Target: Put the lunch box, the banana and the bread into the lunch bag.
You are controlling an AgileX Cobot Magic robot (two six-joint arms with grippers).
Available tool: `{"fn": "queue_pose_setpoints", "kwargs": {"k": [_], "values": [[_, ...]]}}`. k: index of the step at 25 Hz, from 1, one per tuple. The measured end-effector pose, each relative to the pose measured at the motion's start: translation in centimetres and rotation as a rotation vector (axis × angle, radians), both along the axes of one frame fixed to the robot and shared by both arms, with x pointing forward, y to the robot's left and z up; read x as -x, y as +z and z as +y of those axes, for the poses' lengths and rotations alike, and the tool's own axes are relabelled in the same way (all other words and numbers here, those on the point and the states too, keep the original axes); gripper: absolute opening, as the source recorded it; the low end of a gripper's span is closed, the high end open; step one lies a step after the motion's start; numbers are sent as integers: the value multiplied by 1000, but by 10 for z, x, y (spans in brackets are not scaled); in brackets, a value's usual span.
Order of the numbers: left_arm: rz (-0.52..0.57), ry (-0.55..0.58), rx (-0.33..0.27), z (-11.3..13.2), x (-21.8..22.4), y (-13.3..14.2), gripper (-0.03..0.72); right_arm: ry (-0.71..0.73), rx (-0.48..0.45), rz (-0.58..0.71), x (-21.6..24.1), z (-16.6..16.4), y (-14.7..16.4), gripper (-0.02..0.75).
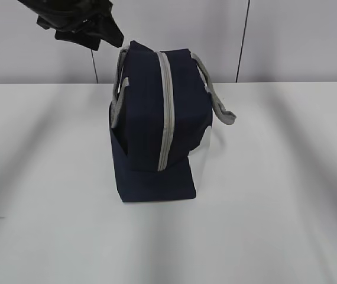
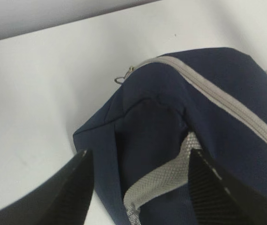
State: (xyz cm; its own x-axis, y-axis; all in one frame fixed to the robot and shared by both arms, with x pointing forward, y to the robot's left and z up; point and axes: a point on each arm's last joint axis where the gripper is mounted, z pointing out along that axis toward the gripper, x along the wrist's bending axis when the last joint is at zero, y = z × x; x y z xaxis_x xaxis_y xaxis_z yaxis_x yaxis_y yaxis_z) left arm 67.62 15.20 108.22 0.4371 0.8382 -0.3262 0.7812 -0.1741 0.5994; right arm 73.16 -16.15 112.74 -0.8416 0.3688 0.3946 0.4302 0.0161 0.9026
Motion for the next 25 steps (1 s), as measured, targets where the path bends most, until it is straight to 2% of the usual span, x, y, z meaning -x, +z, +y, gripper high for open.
{"fn": "queue_pose_setpoints", "kwargs": {"k": [6, 11, 14, 18, 22, 25], "values": [[71, -32, -23, 4, 11, 6, 465, 12, -22, 54, 34, -3, 40, 517], [101, -49, -37, 11, 39, 40, 459, 40, -21, 46, 66, -6, 70, 486], [111, -12, -85, 19, 55, 58, 426, 39, -28, 74, 84, -8, 82, 477], [62, 54, -146, 27, 73, 83, 383, 31, -36, 175, 106, -10, 80, 412], [28, 56, -131, 29, 101, 105, 373, 26, -30, 283, 121, -12, 61, 370], [35, 50, -137, 33, 125, 107, 373, 27, -22, 320, 138, -14, 54, 363]]}}
